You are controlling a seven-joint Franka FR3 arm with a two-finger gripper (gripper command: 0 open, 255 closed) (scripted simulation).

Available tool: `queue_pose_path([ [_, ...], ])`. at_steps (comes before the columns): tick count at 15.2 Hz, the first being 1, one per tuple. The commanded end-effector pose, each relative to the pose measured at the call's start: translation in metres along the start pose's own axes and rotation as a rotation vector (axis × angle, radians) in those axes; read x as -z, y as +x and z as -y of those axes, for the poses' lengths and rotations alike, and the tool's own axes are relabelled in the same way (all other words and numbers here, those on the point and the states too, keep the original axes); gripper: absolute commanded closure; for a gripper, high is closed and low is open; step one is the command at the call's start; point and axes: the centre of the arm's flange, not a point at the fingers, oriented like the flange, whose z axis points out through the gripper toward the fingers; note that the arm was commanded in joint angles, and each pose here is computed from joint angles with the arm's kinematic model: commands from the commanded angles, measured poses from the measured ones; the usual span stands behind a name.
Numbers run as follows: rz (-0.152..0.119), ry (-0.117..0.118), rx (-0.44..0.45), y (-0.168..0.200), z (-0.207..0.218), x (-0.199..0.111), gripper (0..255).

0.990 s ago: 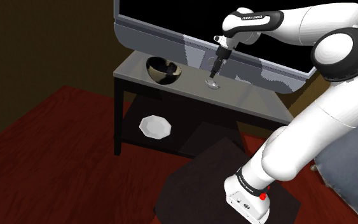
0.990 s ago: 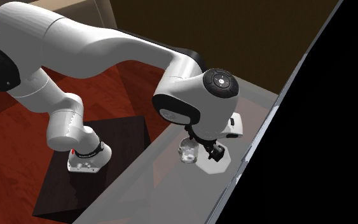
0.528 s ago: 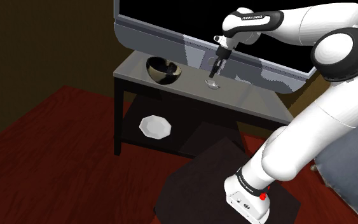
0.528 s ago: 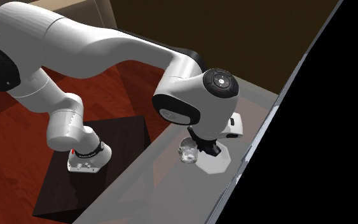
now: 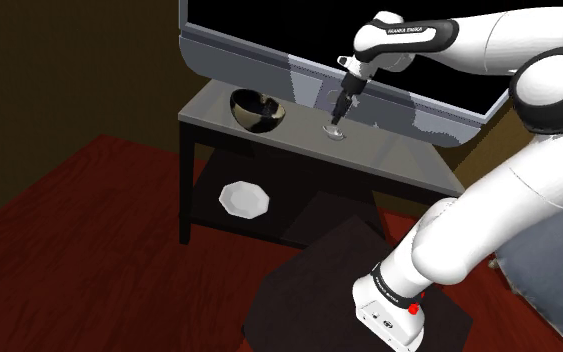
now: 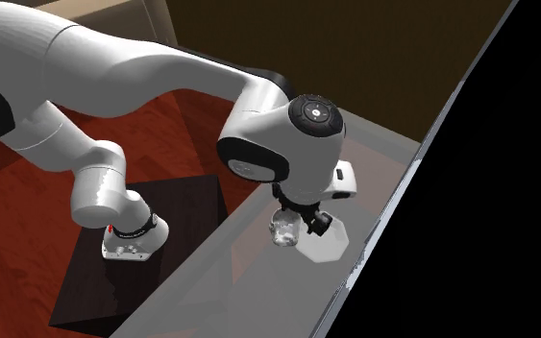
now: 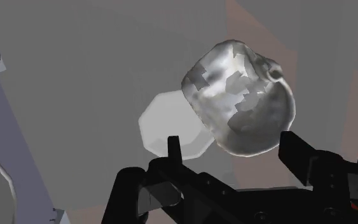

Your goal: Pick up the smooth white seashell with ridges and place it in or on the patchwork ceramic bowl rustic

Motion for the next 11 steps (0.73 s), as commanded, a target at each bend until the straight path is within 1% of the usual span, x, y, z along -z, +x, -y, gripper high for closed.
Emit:
queue_pose_path([
  [1,-0.01,-0.046,0.115,-0.01,0.028,0.005,0],
  [4,-0.028,-0.119,0.304,-0.034,0.073,0.01,0],
  [5,-0.03,-0.13,0.333,-0.038,0.079,0.01,0],
  [11,-0.03,-0.13,0.333,-0.037,0.075,-0.021,0],
])
